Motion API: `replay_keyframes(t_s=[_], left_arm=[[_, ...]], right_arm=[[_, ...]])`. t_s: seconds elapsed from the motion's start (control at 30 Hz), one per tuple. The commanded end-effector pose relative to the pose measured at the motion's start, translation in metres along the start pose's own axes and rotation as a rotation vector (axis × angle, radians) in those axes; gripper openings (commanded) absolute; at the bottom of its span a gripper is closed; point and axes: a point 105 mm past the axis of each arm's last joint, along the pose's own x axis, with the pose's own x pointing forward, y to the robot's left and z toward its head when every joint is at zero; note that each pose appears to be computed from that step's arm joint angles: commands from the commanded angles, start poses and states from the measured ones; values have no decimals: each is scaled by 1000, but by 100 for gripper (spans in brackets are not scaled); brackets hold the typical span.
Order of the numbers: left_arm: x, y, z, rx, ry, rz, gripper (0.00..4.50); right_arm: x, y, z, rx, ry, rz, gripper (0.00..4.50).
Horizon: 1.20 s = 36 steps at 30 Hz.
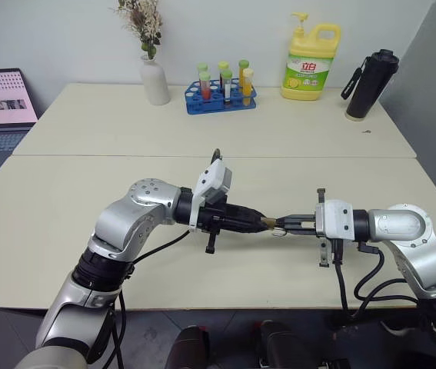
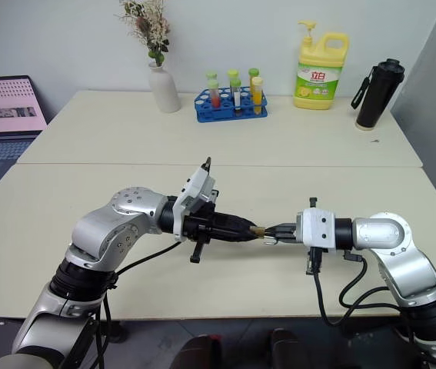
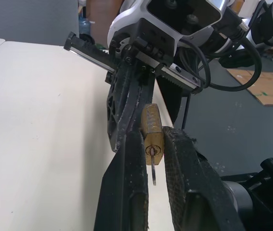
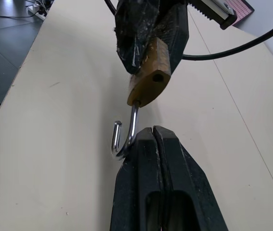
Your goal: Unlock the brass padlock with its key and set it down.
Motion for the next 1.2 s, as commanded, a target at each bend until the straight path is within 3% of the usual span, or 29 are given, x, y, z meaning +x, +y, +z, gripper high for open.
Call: replay_keyframes(t_s=[0.03, 0.3, 0.4, 0.6, 0.77, 1.2], left_arm=[[-3, -3, 9, 33, -18, 2, 17], [-4, 4, -9, -98, -3, 63, 17], [-1, 10, -28, -216, 24, 125, 17], [11, 16, -54, -376, 41, 193, 17], [18, 21, -68, -446, 57, 239, 17], [26, 36, -81, -468, 92, 296, 17]], right_arm=[[-2, -3, 9, -33, -19, -9, 0], [-27, 6, -16, 124, 112, -99, 0], [-37, 20, -19, 183, 131, -127, 55], [-28, 37, -4, 299, 78, -158, 268], [-22, 44, -6, 235, 107, -153, 450], [-19, 38, -15, 226, 119, -171, 450]])
